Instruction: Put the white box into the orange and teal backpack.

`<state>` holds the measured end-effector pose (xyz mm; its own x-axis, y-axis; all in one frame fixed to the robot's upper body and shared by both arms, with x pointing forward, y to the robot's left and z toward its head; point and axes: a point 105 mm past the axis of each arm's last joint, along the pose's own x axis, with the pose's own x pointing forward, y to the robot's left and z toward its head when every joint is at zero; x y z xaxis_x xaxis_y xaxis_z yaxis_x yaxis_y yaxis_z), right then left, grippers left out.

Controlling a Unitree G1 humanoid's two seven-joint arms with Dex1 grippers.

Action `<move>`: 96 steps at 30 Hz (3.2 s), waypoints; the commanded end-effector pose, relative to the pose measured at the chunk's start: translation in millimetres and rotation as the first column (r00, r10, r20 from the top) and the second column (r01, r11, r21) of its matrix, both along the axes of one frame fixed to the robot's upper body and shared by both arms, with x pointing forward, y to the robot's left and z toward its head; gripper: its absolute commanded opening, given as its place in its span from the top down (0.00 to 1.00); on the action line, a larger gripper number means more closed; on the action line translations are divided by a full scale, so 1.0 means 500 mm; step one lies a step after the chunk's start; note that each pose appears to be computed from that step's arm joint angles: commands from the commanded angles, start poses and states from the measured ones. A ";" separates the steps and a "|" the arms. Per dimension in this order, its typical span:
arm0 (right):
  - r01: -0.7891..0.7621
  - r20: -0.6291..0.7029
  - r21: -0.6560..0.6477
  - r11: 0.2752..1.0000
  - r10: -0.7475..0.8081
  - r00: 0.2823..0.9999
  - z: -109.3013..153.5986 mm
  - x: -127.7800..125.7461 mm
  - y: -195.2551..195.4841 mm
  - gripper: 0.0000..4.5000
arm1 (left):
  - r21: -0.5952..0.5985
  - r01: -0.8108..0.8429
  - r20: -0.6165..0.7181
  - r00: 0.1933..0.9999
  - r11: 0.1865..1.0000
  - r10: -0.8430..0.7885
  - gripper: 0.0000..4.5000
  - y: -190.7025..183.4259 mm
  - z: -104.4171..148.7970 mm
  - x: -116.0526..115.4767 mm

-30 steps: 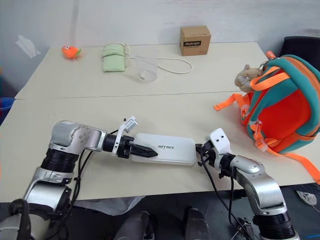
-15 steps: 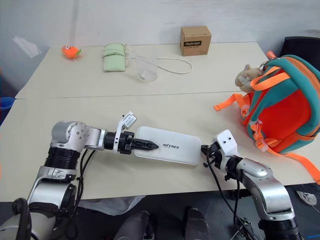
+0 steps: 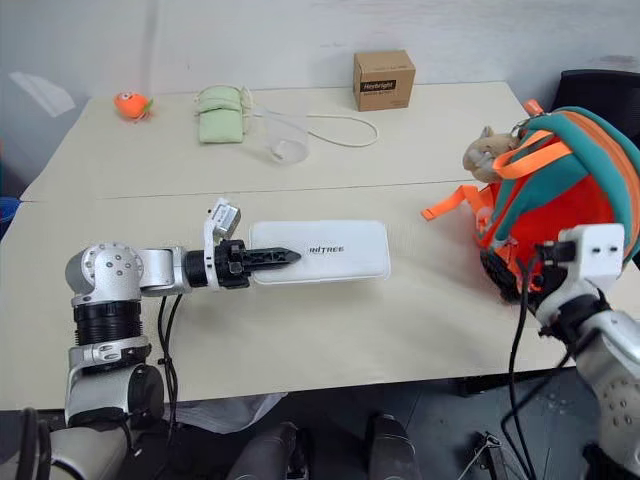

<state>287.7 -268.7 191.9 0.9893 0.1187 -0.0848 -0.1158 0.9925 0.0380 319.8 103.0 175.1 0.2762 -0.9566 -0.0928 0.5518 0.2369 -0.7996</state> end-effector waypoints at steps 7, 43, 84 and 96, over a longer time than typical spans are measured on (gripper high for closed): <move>0.103 0.074 -0.019 0.995 -0.101 0.992 0.000 0.151 -0.017 0.00 | -0.087 -0.024 0.199 0.979 0.996 0.041 0.72 0.019 0.100 -0.002; -0.951 -0.101 0.205 0.230 0.972 0.213 0.082 -0.181 0.259 0.99 | -0.236 0.044 0.557 0.825 0.971 0.098 0.72 0.129 0.246 -0.053; -0.923 -0.163 0.118 0.365 0.924 0.345 0.052 -0.084 0.242 0.99 | 0.413 0.016 0.884 0.234 0.911 -0.405 0.72 -0.197 0.150 0.020; -0.897 -0.126 0.139 0.420 0.906 0.405 0.030 -0.092 0.248 0.99 | 0.365 -0.083 0.853 0.429 0.927 -0.297 0.20 -0.020 0.144 0.029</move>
